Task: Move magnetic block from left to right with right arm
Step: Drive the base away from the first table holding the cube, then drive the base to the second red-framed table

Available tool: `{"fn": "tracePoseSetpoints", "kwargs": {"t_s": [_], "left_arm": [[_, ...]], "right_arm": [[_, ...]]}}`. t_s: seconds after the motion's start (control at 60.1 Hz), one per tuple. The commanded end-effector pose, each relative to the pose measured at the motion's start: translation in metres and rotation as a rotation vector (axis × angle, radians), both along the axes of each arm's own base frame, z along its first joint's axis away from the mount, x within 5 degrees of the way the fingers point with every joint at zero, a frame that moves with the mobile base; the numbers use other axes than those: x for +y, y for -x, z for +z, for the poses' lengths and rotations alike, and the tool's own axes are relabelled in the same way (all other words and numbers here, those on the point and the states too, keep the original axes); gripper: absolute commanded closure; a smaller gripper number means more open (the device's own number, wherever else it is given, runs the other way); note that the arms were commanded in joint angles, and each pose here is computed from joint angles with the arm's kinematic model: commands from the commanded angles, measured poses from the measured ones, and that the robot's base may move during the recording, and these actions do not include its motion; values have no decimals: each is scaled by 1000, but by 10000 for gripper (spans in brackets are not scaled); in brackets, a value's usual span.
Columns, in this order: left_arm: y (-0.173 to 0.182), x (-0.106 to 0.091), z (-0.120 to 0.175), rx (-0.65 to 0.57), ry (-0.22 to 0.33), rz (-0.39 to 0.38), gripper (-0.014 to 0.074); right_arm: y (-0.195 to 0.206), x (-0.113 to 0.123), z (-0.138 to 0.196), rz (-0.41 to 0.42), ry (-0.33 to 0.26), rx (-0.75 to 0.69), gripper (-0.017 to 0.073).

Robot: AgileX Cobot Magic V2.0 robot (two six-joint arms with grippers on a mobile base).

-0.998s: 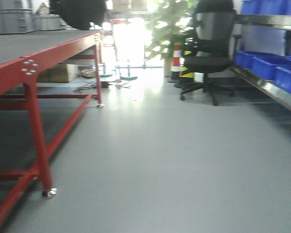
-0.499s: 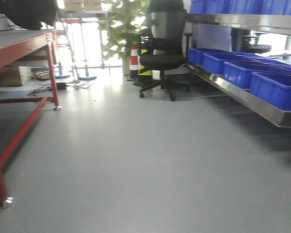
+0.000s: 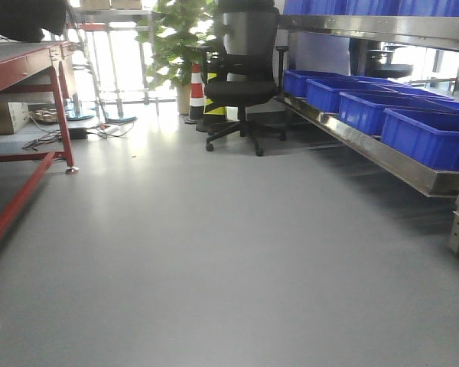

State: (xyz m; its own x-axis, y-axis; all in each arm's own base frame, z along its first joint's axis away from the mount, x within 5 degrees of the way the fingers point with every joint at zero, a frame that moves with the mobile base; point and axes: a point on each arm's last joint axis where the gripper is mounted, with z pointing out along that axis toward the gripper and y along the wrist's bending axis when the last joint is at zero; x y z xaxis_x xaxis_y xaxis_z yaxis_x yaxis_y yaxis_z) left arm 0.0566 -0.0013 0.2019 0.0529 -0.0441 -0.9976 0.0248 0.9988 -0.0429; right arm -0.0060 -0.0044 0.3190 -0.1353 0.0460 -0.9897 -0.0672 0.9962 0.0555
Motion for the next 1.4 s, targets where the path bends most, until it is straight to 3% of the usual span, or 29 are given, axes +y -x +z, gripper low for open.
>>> {"fn": "tracePoseSetpoints", "kwargs": {"t_s": [0.0, 1.381], "left_arm": [[2, 0, 6, -95, 7, -2, 710], [2, 0, 6, -95, 7, -2, 710]], "right_arm": [[0, 0, 16, -4, 6, -103, 419], [0, 0, 16, -4, 6, -104, 419]]}}
